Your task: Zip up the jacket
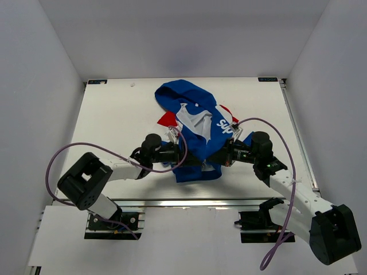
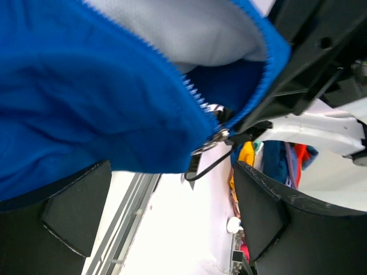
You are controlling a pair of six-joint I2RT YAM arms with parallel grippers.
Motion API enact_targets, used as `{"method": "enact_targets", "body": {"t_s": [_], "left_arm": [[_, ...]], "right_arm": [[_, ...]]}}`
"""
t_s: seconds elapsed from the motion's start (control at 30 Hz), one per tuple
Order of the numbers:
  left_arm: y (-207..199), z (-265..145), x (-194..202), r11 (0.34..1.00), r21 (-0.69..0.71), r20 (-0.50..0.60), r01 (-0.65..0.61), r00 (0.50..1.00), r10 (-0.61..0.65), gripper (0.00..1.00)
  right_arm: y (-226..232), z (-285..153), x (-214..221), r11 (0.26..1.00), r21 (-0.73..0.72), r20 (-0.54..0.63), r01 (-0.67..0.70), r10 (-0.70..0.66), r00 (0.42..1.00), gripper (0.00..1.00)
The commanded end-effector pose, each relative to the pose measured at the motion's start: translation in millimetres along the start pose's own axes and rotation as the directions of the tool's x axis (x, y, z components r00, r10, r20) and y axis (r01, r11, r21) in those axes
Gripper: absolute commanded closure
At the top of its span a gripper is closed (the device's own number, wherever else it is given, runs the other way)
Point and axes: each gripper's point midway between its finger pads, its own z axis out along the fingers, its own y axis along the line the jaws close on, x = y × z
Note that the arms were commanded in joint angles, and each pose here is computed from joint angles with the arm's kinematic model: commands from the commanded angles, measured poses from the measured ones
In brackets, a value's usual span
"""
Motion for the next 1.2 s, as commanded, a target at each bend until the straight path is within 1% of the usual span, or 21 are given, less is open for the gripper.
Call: {"method": "enact_targets", "body": {"t_s": [0.0,0.13,0.27,0.33,0.43,0.5,0.53,0.6,0.63,0.7,0.77,0.87,1.0,1.17], "left_arm": [[-33.8,0.9,-18.3,0.988,0.131,0.037,-0.079,0.997,0.075,0.04],[-38.5,3.2,-23.2,0.981,0.165,0.049,-0.097,0.995,0.09,0.03],[-41.8,8.8,-22.7,0.973,0.209,0.021,-0.096,0.995,0.094,0.02],[-44.8,9.6,-23.6,0.968,0.233,0.018,-0.095,0.995,0.093,0.03],[-50.0,10.5,-21.7,0.957,0.278,0.003,-0.085,0.996,0.088,0.08],[-49.0,10.1,-18.8,0.952,0.296,-0.007,-0.071,0.997,0.077,0.15],[-53.9,8.7,-19.9,0.945,0.318,0.001,-0.075,0.997,0.079,0.22],[-55.1,7.6,-18.7,0.942,0.329,0.0,-0.07,0.997,0.074,0.3],[-55.6,6.2,-17.7,0.94,0.333,0.002,-0.068,0.997,0.072,0.39],[-58.7,4.2,-18.8,0.939,0.335,0.013,-0.075,0.997,0.076,0.47],[-60.3,2.1,-18.7,0.939,0.333,0.022,-0.084,0.996,0.082,0.51],[-61.2,1.2,-21.8,0.944,0.314,0.035,-0.104,0.995,0.097,0.53],[-56.8,3.2,-22.0,0.956,0.275,0.023,-0.106,0.994,0.103,0.54],[-55.1,4.8,-23.0,0.961,0.243,0.022,-0.131,0.991,0.13,0.51]], "right_arm": [[4.2,-0.1,0.1,0.999,-0.028,-0.01,0.029,-0.029,1.0,1.0],[4.3,0.0,0.2,0.999,-0.03,-0.013,0.03,-0.03,0.999,1.0],[3.9,0.6,-1.5,0.999,-0.028,-0.007,0.025,-0.025,1.0,1.0],[4.6,0.7,-1.6,0.999,-0.031,-0.006,0.027,-0.027,1.0,1.0],[5.2,0.9,-3.4,0.999,-0.031,0.002,0.028,-0.028,1.0,1.0],[3.7,1.2,-3.0,0.999,-0.025,0.001,0.022,-0.022,1.0,1.0],[2.4,1.2,-2.5,1.0,-0.021,0.0,0.017,-0.017,1.0,1.0],[0.1,1.4,-2.0,1.0,-0.008,0.004,0.011,-0.011,1.0,1.0],[-1.0,1.0,-2.4,1.0,-0.001,0.007,0.008,-0.008,1.0,1.0],[-4.6,0.9,-3.7,1.0,0.021,0.016,0.008,-0.009,1.0,1.0],[-9.4,0.4,-2.7,0.999,0.048,0.016,0.001,-0.001,1.0,1.0],[-10.0,1.3,-4.0,0.999,0.052,0.018,-0.005,0.004,1.0,1.0],[-6.0,2.6,-9.8,0.999,0.037,0.031,-0.001,0.0,1.0,1.0],[-0.4,3.0,-16.6,1.0,0.019,0.05,0.006,-0.007,0.999,1.0]]}}
